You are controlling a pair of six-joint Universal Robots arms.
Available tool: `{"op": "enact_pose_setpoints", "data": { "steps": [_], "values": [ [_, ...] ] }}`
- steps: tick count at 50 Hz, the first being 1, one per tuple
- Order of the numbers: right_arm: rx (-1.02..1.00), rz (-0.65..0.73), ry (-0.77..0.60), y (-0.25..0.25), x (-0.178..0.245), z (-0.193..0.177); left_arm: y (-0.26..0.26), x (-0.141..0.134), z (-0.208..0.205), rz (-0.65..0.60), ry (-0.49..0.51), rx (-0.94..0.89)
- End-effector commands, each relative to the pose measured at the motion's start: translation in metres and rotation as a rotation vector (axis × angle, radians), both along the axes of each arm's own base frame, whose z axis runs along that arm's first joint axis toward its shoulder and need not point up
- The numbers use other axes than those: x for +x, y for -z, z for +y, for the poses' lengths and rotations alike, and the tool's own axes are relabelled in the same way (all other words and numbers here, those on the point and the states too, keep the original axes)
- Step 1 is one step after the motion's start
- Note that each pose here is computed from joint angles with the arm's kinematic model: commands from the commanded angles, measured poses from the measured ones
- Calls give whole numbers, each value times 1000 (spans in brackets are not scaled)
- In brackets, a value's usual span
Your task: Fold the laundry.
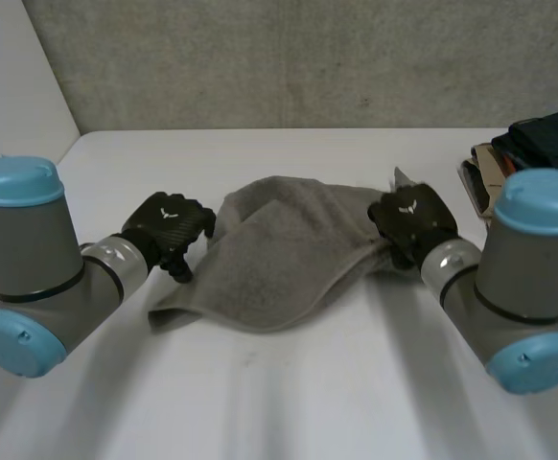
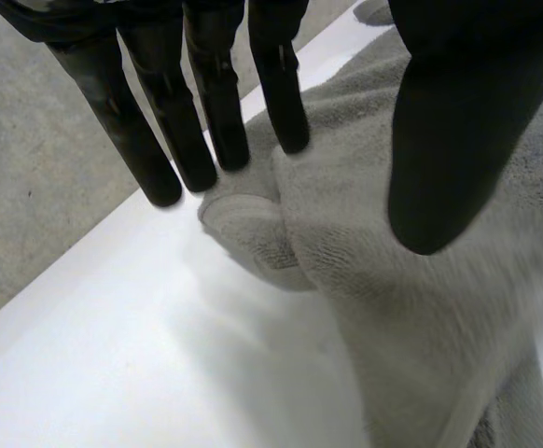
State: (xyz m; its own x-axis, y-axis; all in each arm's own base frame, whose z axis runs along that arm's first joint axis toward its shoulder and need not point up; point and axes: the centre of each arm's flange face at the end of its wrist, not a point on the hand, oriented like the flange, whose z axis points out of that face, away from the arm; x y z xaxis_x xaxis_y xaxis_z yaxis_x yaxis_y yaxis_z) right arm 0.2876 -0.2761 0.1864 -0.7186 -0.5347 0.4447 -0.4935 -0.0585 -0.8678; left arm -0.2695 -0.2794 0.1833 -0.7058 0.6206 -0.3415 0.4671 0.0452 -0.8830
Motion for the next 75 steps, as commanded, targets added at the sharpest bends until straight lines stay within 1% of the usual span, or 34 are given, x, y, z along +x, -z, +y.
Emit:
{"op": "enact_pose_setpoints", "data": {
  "steps": [1, 4, 7, 11, 16, 22, 30, 35, 43, 45, 48, 49, 50, 53, 54, 57, 58, 60, 61, 62, 65, 66, 68, 69, 71, 72, 74, 75],
  "values": [
    [-52, -100, -20, -50, 19, 3, 1, 11, -3, 3, -64, 31],
    [-56, -121, -16, -61, 23, 5, 6, 19, -3, 5, -111, 64],
    [-72, -154, -14, -77, 32, 10, 15, 29, 2, 27, -155, 135],
    [-105, -186, 5, -93, 41, 15, 16, 35, 13, 52, -153, 184],
    [-149, -232, 27, -111, 51, 19, 14, 42, 20, 69, -152, 196],
    [-177, -279, 14, -130, 59, 27, 21, 44, 14, 65, -166, 195],
    [-189, -358, -6, -155, 62, 39, 38, 38, 3, 57, -171, 226],
    [-210, -404, -24, -172, 63, 48, 47, 24, 3, 77, -154, 274],
    [-233, -397, -4, -176, 63, 47, 56, 6, 16, 83, -129, 375],
    [-234, -393, 4, -176, 61, 45, 54, 6, 13, 85, -136, 361],
    [-232, -379, 32, -173, 53, 37, 40, 16, -2, 104, -201, 268],
    [-228, -371, 41, -171, 50, 34, 33, 21, -8, 113, -226, 226],
    [-221, -353, 57, -168, 44, 30, 15, 31, -18, 135, -275, 141],
    [-223, -311, 81, -166, 31, 25, -17, 42, -27, 171, -322, 1],
    [-220, -271, 89, -164, 23, 23, -38, 47, -27, 195, -324, -85],
    [-209, -206, 74, -158, 14, 24, -66, 51, -23, 225, -301, -197],
    [-196, -154, 55, -151, 9, 25, -83, 51, -19, 246, -276, -255],
    [-177, -95, 26, -143, 5, 28, -97, 50, -15, 264, -247, -299],
    [-163, -61, 10, -138, 2, 29, -102, 50, -13, 271, -232, -311],
    [-132, 13, -16, -127, -3, 33, -103, 48, -10, 265, -201, -302],
    [-81, 136, -48, -109, -12, 36, -89, 42, -7, 234, -164, -235],
    [-52, 212, -65, -99, -18, 36, -75, 40, -8, 190, -149, -184],
    [-26, 267, -80, -89, -22, 37, -61, 40, -12, 142, -144, -142],
    [-5, 313, -90, -81, -24, 36, -45, 39, -16, 82, -140, -99],
    [9, 342, -93, -73, -24, 32, -32, 39, -23, 24, -141, -73],
    [30, 355, -96, -62, -22, 26, -23, 38, -30, -25, -140, -59],
    [39, 355, -94, -53, -18, 17, -17, 36, -36, -59, -136, -54],
    [41, 352, -83, -44, -15, 6, -17, 32, -44, -79, -127, -71]
  ]
}}
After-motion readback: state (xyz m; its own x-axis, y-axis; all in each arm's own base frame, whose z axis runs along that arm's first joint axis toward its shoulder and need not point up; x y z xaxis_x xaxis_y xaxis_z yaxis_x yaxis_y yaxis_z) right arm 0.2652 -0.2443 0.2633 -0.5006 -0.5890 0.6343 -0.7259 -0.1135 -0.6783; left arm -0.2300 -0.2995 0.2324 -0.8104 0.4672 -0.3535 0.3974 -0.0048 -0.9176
